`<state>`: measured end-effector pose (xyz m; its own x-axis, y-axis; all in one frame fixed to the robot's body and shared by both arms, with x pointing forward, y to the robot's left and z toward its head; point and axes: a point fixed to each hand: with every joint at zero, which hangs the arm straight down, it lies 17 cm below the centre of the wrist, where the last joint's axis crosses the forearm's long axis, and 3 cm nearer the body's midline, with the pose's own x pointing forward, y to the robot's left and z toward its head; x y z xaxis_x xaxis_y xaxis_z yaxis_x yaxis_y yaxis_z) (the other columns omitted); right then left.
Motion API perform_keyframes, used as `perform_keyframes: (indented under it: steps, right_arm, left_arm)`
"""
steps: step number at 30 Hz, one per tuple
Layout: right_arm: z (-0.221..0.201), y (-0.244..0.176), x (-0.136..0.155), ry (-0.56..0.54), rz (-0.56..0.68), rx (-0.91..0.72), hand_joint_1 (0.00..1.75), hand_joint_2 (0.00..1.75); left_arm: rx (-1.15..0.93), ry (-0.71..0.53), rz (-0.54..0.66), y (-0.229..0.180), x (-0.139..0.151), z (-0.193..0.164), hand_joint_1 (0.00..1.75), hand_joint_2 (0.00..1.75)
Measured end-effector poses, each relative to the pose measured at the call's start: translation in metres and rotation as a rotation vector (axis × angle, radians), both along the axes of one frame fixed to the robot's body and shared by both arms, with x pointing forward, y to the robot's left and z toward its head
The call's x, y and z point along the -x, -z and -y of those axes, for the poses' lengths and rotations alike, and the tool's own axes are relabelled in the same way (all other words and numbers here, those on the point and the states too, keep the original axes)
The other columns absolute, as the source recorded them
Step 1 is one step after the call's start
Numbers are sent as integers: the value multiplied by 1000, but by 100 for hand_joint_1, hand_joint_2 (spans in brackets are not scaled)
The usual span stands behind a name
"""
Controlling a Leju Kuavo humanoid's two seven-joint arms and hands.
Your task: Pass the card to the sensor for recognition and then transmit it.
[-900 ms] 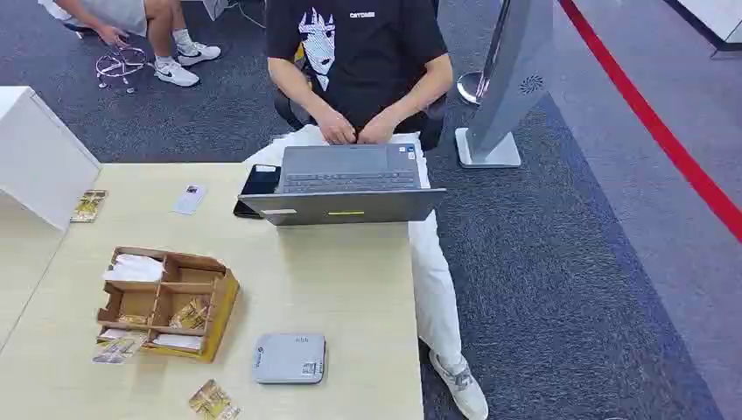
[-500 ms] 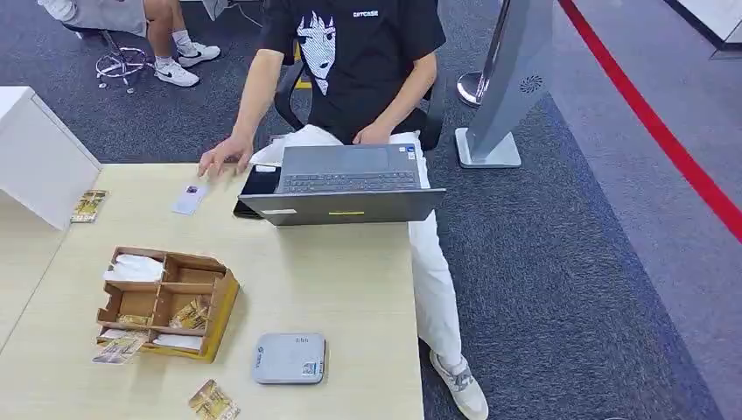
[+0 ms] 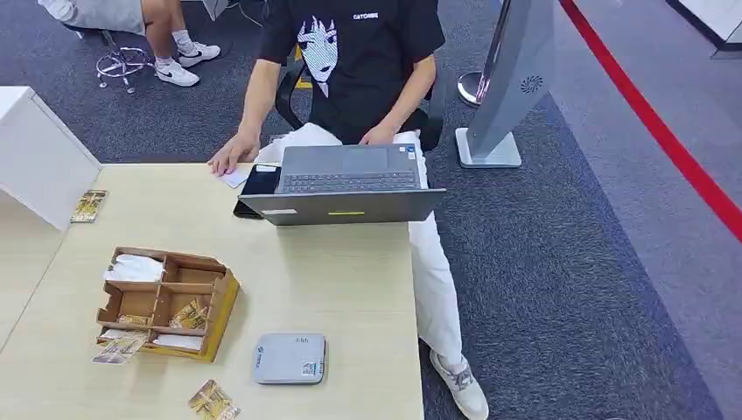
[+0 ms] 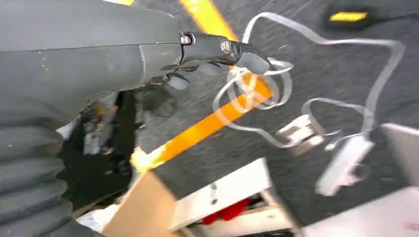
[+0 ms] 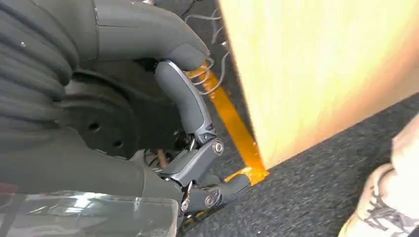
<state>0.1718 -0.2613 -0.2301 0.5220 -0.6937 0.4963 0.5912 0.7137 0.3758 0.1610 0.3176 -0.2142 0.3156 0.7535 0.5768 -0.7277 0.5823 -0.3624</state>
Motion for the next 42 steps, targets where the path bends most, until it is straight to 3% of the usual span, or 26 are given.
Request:
perform_keyframes:
  steps: [10, 20, 26, 33, 42]
  right_arm:
    - [-3, -9, -15, 75, 56, -14, 0, 175]
    - [-9, -16, -28, 113, 97, -33, 0, 175]
    - [-17, -22, -38, 138, 128, -51, 0, 175]
    - [-28, -34, -57, 160, 179, -65, 0, 175]
    - [-38, -44, -71, 180, 225, -66, 0, 175]
  left_arm:
    - [-272, 60, 163, -59, -47, -38, 0, 175]
    - [-556, 178, 316, -135, -103, -41, 0, 175]
    - [-665, 228, 428, -181, -117, -20, 0, 175]
    - [-739, 267, 726, -278, -149, 35, 0, 175]
    - [-770, 221, 1038, -387, -146, 87, 0, 175]
